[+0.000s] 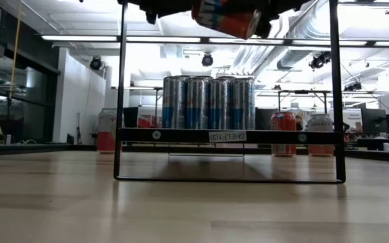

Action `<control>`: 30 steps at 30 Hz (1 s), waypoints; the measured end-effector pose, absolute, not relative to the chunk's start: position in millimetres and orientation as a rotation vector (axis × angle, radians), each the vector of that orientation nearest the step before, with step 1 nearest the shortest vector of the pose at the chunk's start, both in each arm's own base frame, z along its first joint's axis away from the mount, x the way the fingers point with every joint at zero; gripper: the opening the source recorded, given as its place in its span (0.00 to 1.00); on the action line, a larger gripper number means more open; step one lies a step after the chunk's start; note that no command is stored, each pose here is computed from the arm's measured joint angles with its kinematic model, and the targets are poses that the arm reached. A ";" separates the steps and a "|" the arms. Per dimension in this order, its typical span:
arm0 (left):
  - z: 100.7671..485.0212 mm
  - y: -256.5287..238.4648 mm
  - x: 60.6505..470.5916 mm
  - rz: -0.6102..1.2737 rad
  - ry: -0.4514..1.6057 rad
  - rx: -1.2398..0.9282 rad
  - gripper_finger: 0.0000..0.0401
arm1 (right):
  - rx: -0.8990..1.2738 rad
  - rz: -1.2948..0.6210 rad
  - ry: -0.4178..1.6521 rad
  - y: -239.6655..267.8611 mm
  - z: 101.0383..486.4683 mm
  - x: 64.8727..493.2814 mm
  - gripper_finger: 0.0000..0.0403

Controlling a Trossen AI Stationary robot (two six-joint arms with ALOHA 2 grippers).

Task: Place canned beverage on shelf
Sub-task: Put the left red soda can on the shelf

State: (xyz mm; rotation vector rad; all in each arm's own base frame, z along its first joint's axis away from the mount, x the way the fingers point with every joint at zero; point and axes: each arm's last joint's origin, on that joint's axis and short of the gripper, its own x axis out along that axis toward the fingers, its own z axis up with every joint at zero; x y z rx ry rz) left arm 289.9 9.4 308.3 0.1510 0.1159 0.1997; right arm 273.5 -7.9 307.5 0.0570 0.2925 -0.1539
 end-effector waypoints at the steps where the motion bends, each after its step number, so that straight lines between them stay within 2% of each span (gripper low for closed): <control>1: 308.8 9.6 290.0 0.201 0.111 0.150 0.16 | 0.057 -0.157 0.291 -8.2 307.0 274.3 0.74; 4: 309.4 9.6 288.9 0.207 0.113 0.148 0.13 | 0.055 -0.158 0.293 -8.3 306.3 275.1 0.74; 8: 318.3 10.7 279.2 0.216 0.106 0.146 0.18 | 0.056 -0.152 0.278 -7.9 307.9 276.0 0.74; 14: 338.0 14.3 247.4 0.347 0.107 0.101 0.36 | 0.056 -0.134 0.240 -7.0 311.3 277.2 0.74; 22: 352.0 13.4 221.8 0.351 0.043 -0.178 0.61 | 0.060 -0.131 0.194 -7.2 315.7 278.1 0.74; 30: 340.5 17.1 236.3 0.260 0.088 -0.305 0.72 | 0.071 -0.114 0.161 -6.7 318.9 278.8 0.74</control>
